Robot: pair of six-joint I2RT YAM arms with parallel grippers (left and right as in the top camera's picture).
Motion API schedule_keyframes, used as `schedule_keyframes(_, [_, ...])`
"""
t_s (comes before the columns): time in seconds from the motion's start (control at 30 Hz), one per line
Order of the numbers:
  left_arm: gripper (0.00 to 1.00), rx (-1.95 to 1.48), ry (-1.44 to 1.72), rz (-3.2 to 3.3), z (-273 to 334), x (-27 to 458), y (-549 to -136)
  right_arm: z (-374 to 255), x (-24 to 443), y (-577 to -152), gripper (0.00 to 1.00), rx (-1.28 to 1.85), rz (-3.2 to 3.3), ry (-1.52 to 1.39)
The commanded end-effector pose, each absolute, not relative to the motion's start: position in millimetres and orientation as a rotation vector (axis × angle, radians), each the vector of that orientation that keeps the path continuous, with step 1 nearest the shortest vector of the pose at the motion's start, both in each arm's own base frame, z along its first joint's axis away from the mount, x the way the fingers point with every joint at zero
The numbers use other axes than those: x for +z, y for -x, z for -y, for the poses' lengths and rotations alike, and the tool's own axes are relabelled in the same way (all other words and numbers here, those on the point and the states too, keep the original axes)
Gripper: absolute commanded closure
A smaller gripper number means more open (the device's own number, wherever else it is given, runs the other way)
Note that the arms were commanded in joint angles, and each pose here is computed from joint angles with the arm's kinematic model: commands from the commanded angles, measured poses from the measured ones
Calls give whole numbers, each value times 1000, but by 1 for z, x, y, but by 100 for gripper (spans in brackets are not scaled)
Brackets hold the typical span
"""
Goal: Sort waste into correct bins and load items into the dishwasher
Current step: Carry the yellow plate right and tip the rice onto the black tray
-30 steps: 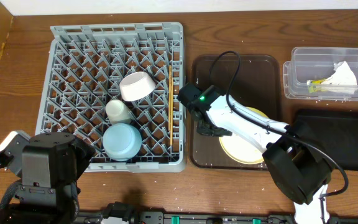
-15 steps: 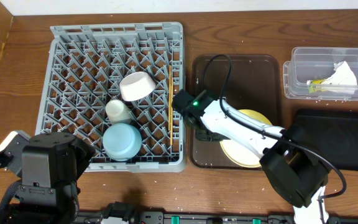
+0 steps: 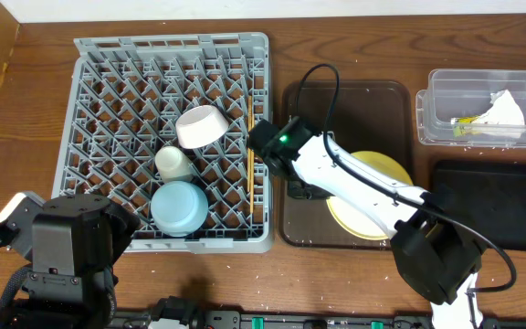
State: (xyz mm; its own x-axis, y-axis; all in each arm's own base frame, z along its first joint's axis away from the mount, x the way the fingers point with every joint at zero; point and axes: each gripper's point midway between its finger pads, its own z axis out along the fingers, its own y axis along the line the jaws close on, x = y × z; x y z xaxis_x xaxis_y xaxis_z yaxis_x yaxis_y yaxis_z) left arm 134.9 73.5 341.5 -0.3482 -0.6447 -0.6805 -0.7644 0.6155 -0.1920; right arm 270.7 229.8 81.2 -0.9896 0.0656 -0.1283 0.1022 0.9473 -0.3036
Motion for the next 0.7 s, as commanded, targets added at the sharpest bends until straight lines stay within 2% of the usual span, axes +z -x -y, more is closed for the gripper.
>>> schedule_keyframes(0.0, [2,213,1120,-2072,-76,344,-133,-218,101,-286,99,-545,-2902,-138])
schedule_keyframes(0.3, [2,213,1120,-2072,-76,344,-133,-183,120,-309,99,-606,-2868,-287])
schedule_keyframes(0.47, [2,213,1120,-2072,-76,344,-133,-142,132,-332,99,-586,-2845,-488])
schedule_keyframes(0.67, [2,213,1120,-2072,-76,344,-133,-90,168,-350,99,-475,-2771,-678])
